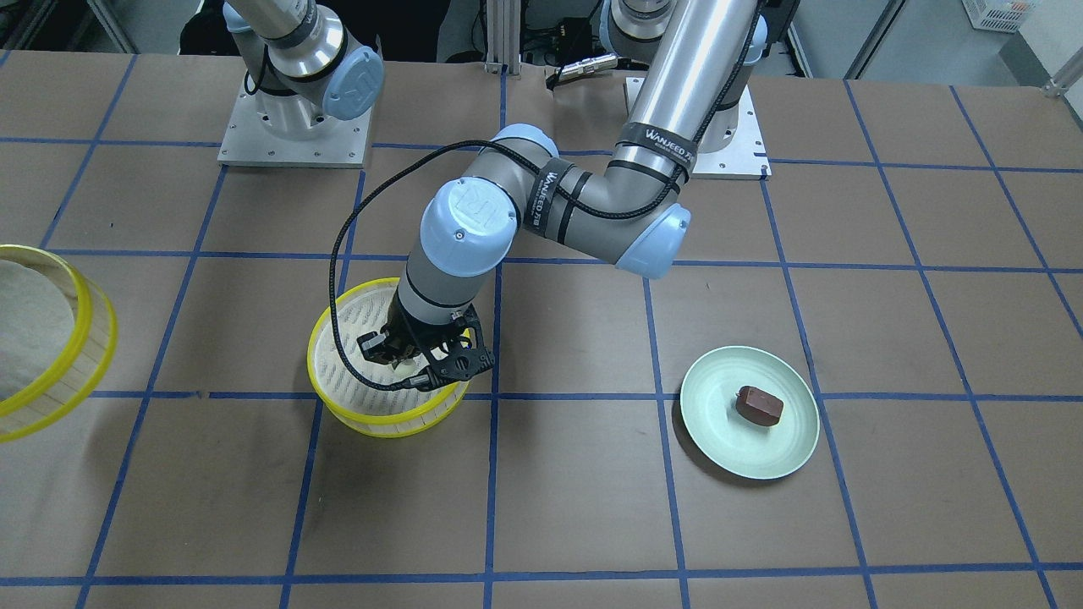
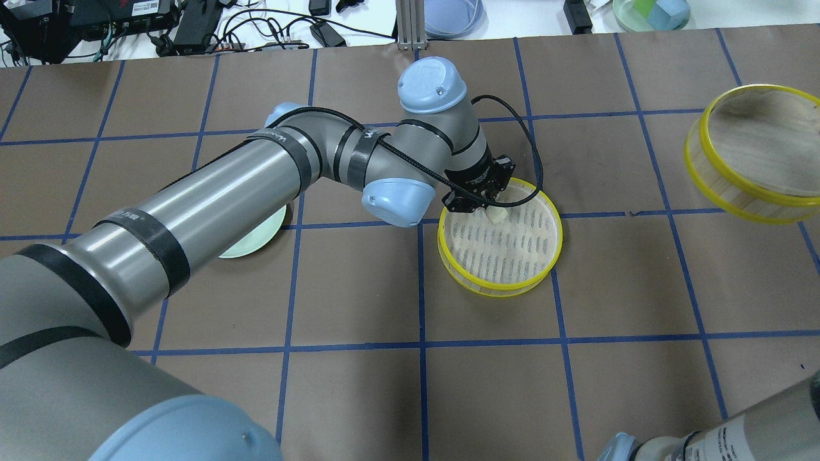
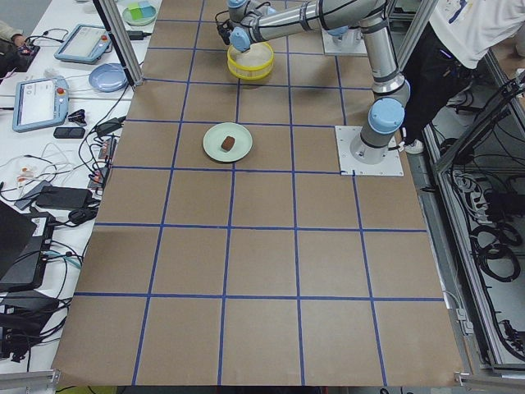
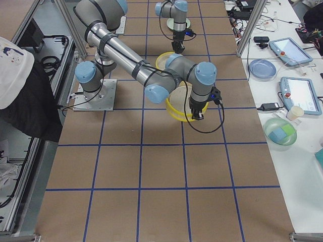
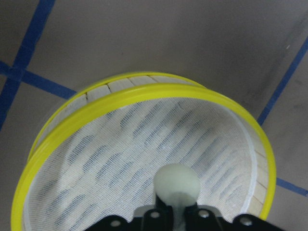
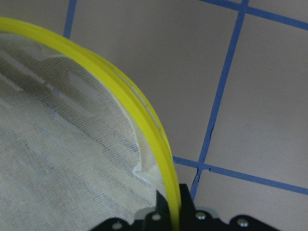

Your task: Stack buns with steamer

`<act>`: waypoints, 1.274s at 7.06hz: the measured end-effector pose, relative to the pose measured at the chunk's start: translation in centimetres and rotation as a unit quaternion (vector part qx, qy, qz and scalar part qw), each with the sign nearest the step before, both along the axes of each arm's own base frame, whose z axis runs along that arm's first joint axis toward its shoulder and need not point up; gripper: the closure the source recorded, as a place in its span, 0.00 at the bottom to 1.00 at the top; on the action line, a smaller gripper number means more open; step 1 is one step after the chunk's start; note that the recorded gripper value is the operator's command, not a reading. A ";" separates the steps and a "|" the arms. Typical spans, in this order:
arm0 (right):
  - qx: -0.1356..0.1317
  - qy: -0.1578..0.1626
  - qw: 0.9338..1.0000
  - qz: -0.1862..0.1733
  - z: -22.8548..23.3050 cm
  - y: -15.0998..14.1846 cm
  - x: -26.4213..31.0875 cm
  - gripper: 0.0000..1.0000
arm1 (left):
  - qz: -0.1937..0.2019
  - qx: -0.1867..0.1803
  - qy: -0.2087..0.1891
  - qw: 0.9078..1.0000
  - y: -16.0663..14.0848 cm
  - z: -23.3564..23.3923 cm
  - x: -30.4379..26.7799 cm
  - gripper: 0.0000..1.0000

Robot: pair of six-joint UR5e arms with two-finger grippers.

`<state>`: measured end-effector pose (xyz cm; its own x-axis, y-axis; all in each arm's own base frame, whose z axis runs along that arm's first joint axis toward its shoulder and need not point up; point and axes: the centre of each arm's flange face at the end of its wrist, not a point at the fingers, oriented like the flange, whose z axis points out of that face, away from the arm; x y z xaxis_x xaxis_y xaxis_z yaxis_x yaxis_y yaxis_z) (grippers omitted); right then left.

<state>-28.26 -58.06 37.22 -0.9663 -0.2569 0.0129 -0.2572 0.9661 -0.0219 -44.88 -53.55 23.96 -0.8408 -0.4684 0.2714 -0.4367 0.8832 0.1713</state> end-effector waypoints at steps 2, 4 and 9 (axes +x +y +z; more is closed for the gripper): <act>0.004 0.001 1.000 0.003 0.5 -0.1 1.7 1.00 | -0.005 0.005 -0.007 1.000 0.7 -0.9 -0.4 0.00; 0.019 -0.003 1.000 -0.008 1.0 -0.5 6.5 1.00 | -0.005 0.003 -0.008 1.000 0.8 -0.8 -0.4 0.00; 0.041 -0.009 0.998 -0.044 0.0 0.1 12.7 1.00 | -0.013 -0.028 -0.035 0.999 0.7 0.8 0.7 0.00</act>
